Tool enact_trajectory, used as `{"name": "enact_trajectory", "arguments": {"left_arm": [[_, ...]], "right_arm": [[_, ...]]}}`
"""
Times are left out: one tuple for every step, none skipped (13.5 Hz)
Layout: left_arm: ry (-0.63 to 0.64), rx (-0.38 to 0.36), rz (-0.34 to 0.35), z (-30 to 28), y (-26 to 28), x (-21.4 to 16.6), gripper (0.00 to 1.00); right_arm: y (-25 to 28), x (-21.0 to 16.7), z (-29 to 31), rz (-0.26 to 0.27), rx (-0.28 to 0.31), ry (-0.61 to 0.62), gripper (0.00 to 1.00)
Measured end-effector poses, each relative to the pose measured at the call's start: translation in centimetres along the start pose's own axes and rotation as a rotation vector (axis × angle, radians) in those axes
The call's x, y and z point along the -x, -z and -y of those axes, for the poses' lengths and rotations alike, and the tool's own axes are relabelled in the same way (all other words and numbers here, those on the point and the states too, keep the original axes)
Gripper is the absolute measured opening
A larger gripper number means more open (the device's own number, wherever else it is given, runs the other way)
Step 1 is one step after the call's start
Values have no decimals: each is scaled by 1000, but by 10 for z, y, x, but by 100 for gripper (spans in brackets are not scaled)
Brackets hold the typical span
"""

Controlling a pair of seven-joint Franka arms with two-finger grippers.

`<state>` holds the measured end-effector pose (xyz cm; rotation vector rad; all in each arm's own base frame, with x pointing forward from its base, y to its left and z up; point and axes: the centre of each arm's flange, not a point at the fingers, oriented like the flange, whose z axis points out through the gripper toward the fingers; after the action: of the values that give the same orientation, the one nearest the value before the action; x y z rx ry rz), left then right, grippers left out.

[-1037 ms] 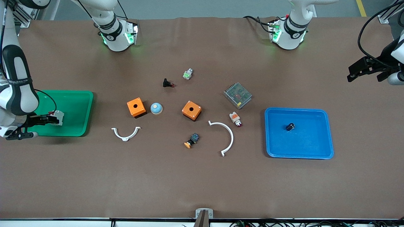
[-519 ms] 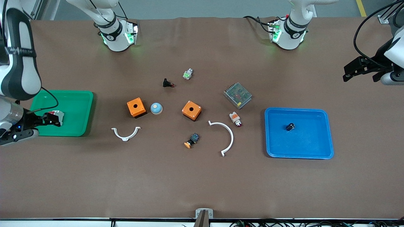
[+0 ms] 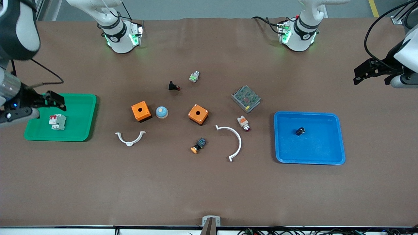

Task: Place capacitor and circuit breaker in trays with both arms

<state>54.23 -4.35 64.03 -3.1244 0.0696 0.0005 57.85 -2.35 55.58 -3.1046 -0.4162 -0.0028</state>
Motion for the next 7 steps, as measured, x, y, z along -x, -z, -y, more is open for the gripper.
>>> {"name": "enact_trajectory", "arguments": {"left_arm": [[-3,-1,-4,-2,0,0,100],[-7,-1,-8,-4,1,-1,100],[-10,-1,-11,-6,1,-1,100],[-14,-1,-13,-8,2,-1,100],[-15,-1,-14,-9,2,-1,100],[-16,-1,-16,-10,2,0,100],[-17,-1,-16,-11,3,0,100]], "right_arm": [[19,4,6,8,-3,-28,100],[35,6,13,14,-6,-49,100],[46,8,20,11,-5,-63,100],[56,9,26,0,-3,-72,100],[62,12,29,-9,-1,-80,100],[67,15,28,-18,0,-87,100],[72,18,26,-27,2,-92,100]]}}
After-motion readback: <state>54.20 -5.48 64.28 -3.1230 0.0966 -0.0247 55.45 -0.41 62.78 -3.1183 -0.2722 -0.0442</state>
